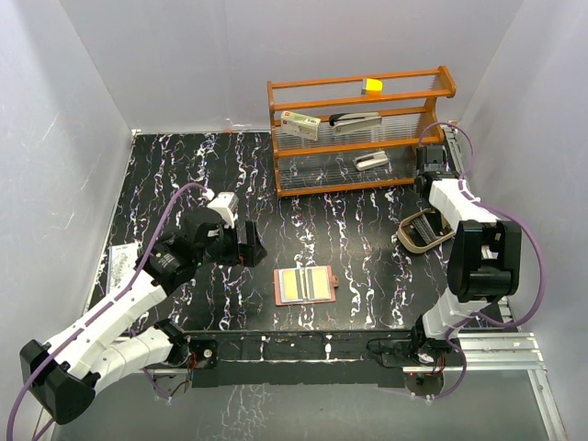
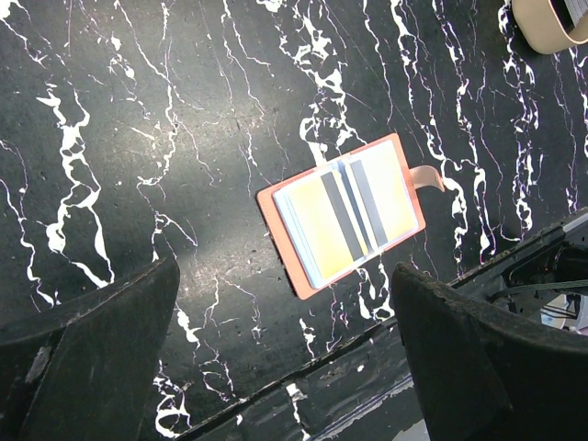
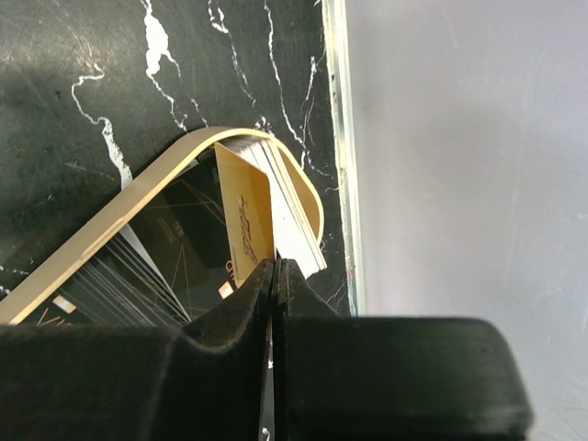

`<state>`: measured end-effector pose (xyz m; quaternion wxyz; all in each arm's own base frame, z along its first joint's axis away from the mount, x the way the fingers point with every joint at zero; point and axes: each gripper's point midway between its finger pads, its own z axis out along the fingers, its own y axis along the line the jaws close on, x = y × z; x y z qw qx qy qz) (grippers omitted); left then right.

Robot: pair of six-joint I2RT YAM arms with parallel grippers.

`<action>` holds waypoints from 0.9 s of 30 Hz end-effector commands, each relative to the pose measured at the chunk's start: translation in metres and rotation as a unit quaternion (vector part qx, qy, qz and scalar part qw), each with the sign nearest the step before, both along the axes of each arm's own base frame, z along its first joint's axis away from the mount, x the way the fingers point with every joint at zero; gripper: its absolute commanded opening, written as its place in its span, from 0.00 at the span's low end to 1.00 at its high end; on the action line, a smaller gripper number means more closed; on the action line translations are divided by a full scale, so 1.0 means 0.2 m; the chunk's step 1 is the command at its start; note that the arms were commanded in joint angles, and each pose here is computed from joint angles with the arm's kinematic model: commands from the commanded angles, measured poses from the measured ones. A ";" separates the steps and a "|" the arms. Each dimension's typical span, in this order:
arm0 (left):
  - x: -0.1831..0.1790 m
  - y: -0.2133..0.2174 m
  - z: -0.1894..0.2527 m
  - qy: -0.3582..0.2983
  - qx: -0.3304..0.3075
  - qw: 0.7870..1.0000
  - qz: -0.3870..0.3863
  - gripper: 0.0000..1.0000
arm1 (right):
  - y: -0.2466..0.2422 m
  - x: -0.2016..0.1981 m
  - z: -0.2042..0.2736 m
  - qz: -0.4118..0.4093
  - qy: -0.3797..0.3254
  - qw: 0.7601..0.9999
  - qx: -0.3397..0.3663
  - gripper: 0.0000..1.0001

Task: Put the credit cards into the card holder
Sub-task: Pick up the credit card from the storage box.

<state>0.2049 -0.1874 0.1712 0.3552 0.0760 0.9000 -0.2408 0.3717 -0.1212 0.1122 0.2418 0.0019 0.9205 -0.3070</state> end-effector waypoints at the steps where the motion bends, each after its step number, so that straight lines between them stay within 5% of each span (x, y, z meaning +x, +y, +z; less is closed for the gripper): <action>1: -0.01 -0.02 0.01 -0.001 -0.010 1.000 -0.006 0.99 | 0.02 0.02 0.13 -0.016 -0.048 0.998 0.022 0.00; 27: 0.01 0.00 -0.04 0.015 -0.008 0.999 0.032 0.99 | 0.03 0.06 0.05 -0.021 -0.045 0.998 0.049 0.00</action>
